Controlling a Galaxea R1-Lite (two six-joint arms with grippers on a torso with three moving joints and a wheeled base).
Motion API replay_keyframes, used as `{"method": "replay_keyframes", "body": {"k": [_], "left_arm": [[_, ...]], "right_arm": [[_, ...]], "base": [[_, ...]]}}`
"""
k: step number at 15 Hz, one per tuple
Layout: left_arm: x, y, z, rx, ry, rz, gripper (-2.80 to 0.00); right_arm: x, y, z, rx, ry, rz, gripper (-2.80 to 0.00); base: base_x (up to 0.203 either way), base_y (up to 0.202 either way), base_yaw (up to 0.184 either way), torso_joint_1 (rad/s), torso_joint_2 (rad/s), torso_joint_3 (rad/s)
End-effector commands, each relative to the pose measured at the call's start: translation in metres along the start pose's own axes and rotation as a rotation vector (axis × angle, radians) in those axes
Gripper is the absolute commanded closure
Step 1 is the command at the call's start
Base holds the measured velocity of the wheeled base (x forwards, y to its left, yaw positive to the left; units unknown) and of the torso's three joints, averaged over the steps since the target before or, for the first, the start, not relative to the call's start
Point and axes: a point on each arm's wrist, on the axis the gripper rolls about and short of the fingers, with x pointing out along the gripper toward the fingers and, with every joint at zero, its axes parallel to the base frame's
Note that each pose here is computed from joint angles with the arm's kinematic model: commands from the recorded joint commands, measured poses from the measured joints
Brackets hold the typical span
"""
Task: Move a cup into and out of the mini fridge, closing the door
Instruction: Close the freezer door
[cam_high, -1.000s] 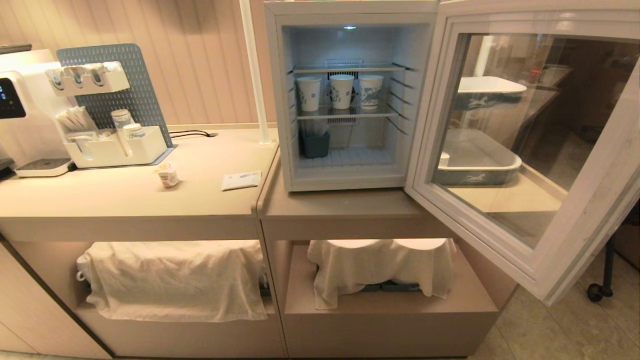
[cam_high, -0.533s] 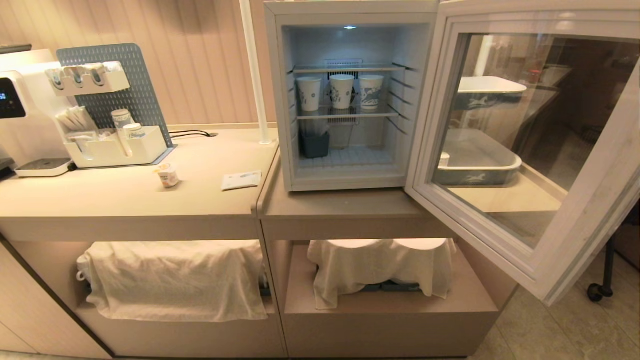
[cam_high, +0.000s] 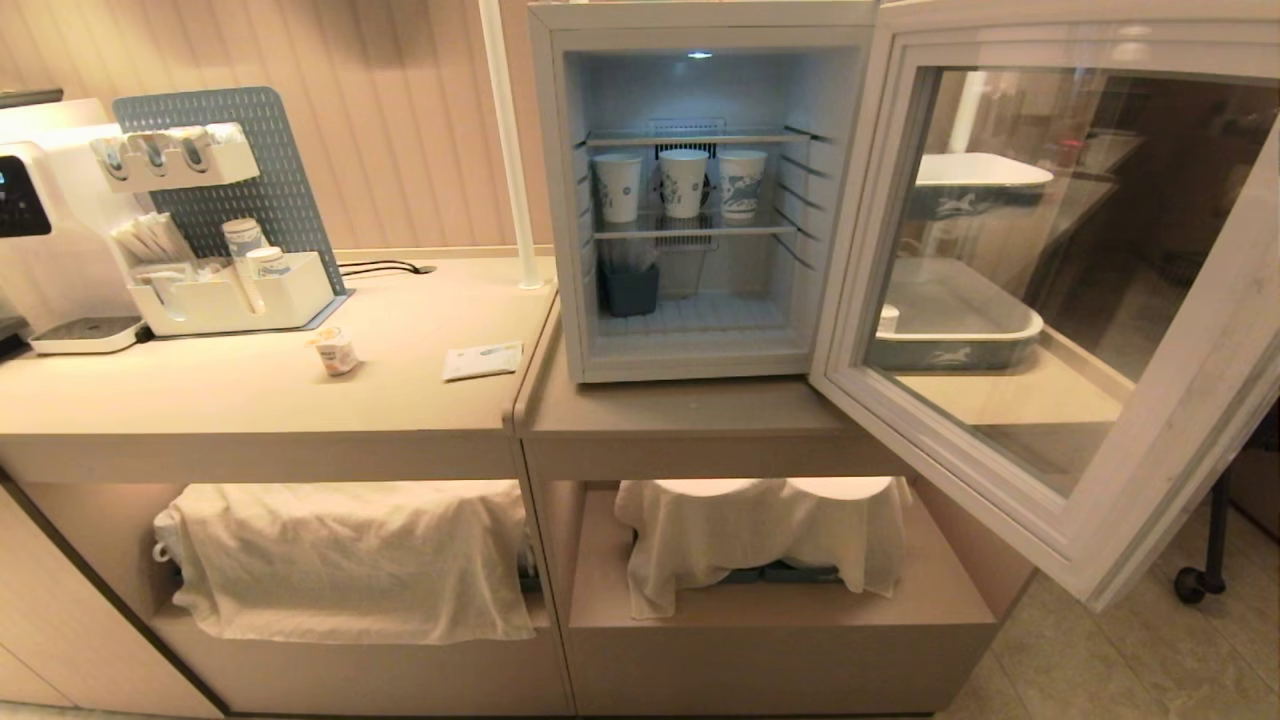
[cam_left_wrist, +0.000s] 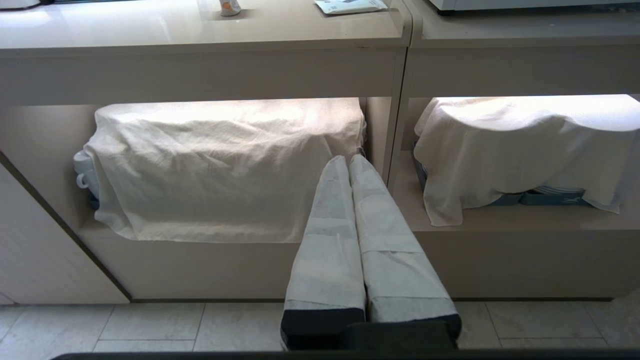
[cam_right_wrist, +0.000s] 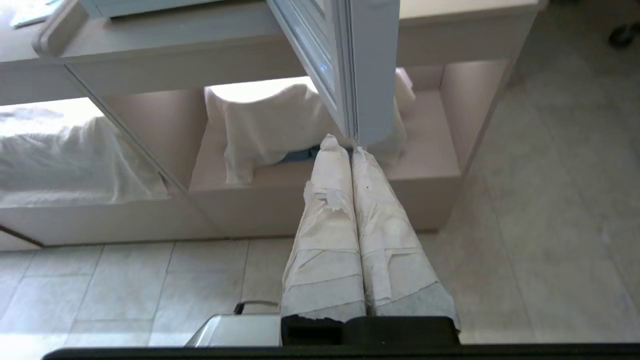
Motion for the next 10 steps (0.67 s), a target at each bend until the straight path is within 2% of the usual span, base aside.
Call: {"method": "replay_keyframes", "body": {"k": [1,3,7,8,10], "left_arm": [[0.000,0.000,0.000,0.000,0.000,0.001,0.00],[0.000,0.000,0.000,0.000,0.001,0.001,0.00],[0.000,0.000,0.000,0.000,0.001,-0.001,0.00],[0.000,0.000,0.000,0.000,0.000,0.001,0.00],[0.000,0.000,0.000,0.000,0.000,0.001,0.00]], "right_arm": [[0.029,0.001,0.027,0.014,0.122,-0.026,0.00],[0.052,0.001,0.049,0.021,0.139,-0.121,0.00],[0.100,-0.010,0.085,-0.009,0.062,-0.390,0.00],[0.103,-0.016,0.087,-0.032,0.066,-0.475,0.00],[0.109,-0.025,0.088,-0.053,0.096,-0.568,0.00]], "base": [[0.000,0.000,0.000,0.000,0.00,0.000],[0.000,0.000,0.000,0.000,0.00,0.000],[0.000,0.000,0.000,0.000,0.00,0.000],[0.000,0.000,0.000,0.000,0.00,0.000],[0.000,0.000,0.000,0.000,0.00,0.000]]}}
